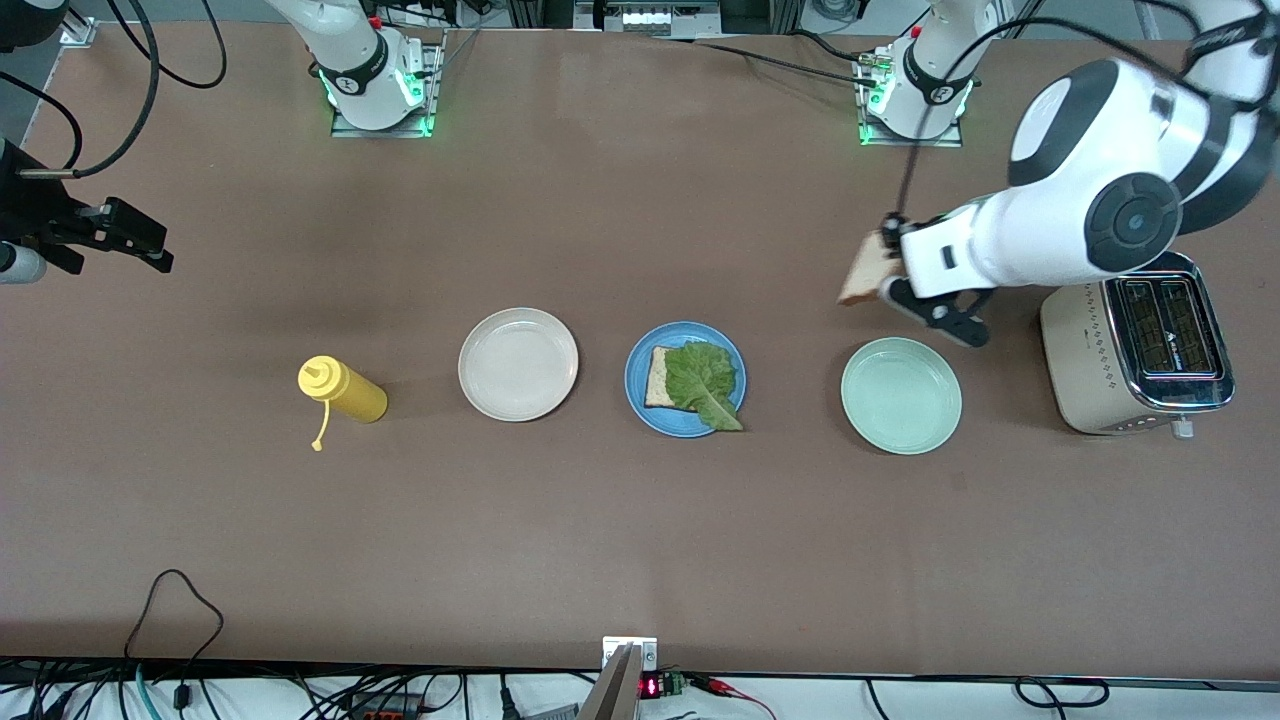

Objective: Make sandwich in blue plate with both arms
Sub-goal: 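Carry the bread over the blue plate and lay it on the lettuce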

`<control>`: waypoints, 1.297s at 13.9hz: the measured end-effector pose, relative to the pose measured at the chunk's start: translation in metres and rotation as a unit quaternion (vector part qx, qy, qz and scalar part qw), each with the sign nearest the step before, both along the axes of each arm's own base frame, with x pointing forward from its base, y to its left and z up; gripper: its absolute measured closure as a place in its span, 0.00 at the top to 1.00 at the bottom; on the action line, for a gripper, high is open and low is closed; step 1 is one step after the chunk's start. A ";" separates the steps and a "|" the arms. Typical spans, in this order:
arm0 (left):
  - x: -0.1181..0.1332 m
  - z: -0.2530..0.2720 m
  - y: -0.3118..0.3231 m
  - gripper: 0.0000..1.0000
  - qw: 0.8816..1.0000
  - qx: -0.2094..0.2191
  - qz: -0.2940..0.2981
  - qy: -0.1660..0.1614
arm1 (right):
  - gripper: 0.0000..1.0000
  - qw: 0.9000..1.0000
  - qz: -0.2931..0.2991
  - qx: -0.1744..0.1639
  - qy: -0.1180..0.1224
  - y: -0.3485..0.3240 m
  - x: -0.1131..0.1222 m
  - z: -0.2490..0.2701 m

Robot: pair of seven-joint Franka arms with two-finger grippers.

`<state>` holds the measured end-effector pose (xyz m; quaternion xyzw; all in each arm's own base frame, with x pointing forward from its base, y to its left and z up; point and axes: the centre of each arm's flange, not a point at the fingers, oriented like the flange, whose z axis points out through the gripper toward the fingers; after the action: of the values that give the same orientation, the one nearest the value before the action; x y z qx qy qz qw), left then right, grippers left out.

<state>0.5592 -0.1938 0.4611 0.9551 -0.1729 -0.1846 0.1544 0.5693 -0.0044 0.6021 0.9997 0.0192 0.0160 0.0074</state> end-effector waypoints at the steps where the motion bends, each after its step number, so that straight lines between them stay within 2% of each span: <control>1: 0.005 -0.006 -0.011 0.10 0.999 -0.026 0.026 0.006 | 1.00 1.000 0.000 0.000 0.000 0.000 0.000 0.001; 4: 0.027 -0.032 -0.023 0.10 0.987 -0.116 0.102 0.031 | 1.00 1.000 -0.004 0.000 -0.011 -0.004 -0.001 0.014; 7: 0.047 -0.072 -0.028 0.10 0.962 -0.195 0.179 0.064 | 1.00 1.000 -0.005 0.000 -0.019 -0.006 -0.002 0.024; 8: 0.053 -0.087 -0.030 0.10 0.952 -0.215 0.207 0.064 | 1.00 1.000 -0.007 0.000 -0.020 -0.008 -0.002 0.026; 11: 0.053 -0.124 -0.041 0.10 0.929 -0.272 0.247 0.044 | 1.00 1.000 -0.017 -0.001 -0.025 -0.019 -0.002 0.030; 18: 0.008 -0.245 -0.048 0.10 0.887 -0.410 0.206 -0.054 | 1.00 0.999 -0.018 0.000 -0.027 -0.020 -0.002 0.031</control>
<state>0.5671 -0.2420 0.2165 0.8292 -0.0406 -0.0088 0.5575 0.5675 -0.0246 0.6335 0.9991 0.0006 0.0426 0.0087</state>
